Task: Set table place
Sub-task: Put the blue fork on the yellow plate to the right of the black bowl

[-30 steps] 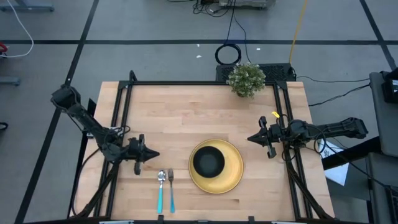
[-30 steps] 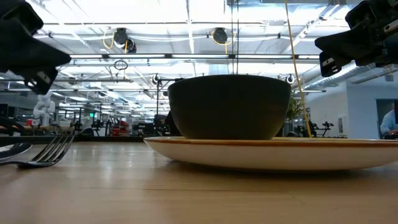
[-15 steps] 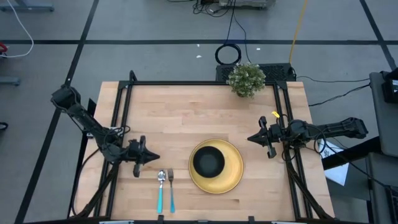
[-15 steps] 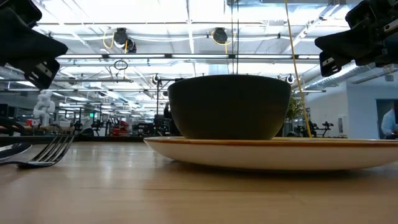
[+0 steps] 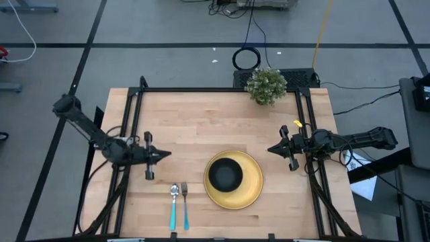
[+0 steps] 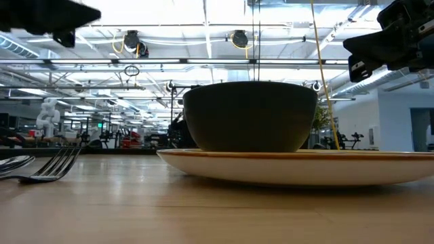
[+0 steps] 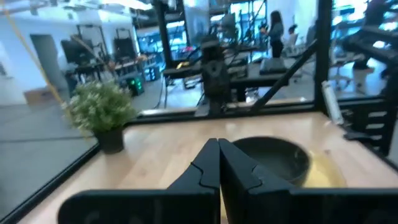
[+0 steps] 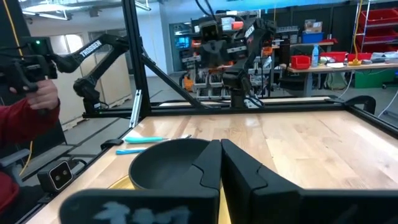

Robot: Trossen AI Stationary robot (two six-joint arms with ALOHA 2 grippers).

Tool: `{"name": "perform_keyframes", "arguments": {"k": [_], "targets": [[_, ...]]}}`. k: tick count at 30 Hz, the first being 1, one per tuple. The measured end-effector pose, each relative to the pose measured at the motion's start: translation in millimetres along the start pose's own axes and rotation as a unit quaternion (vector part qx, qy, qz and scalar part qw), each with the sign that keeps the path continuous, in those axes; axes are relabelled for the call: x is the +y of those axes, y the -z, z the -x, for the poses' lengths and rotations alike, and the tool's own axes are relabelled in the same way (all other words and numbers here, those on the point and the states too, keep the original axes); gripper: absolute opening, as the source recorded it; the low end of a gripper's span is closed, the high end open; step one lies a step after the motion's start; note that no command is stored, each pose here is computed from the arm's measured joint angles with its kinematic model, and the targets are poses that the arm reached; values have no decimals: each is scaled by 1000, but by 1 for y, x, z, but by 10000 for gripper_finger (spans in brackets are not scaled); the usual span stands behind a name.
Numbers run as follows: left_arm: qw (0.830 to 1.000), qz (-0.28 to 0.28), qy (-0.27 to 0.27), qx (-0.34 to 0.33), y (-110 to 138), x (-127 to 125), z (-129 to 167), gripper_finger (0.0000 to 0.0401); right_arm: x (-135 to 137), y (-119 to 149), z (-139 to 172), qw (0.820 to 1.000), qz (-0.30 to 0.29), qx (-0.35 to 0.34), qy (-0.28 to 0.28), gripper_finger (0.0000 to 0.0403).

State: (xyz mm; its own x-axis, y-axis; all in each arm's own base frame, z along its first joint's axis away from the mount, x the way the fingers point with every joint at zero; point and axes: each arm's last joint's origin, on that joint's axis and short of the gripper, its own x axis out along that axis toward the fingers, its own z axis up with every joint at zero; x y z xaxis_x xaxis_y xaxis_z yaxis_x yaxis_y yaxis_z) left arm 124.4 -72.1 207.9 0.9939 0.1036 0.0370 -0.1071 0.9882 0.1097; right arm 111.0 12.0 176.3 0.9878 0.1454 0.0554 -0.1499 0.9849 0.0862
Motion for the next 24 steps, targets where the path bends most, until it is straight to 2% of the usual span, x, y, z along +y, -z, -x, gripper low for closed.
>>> {"name": "perform_keyframes", "arguments": {"k": [3,7,9,19,24], "targets": [[1000,9,12,25,6,13,-3,0,0,0,0,1000,2,0,0,0],[999,31,37,16,11,25,-3,0,0,0,0,1000,7,0,0,0],[999,41,32,13,15,28,-1,0,0,0,0,1000,11,0,0,0],[992,114,45,39,46,25,9,0,0,0,0,1000,11,0,0,0],[995,72,62,16,42,21,12,0,0,0,0,1000,11,0,0,0]]}}
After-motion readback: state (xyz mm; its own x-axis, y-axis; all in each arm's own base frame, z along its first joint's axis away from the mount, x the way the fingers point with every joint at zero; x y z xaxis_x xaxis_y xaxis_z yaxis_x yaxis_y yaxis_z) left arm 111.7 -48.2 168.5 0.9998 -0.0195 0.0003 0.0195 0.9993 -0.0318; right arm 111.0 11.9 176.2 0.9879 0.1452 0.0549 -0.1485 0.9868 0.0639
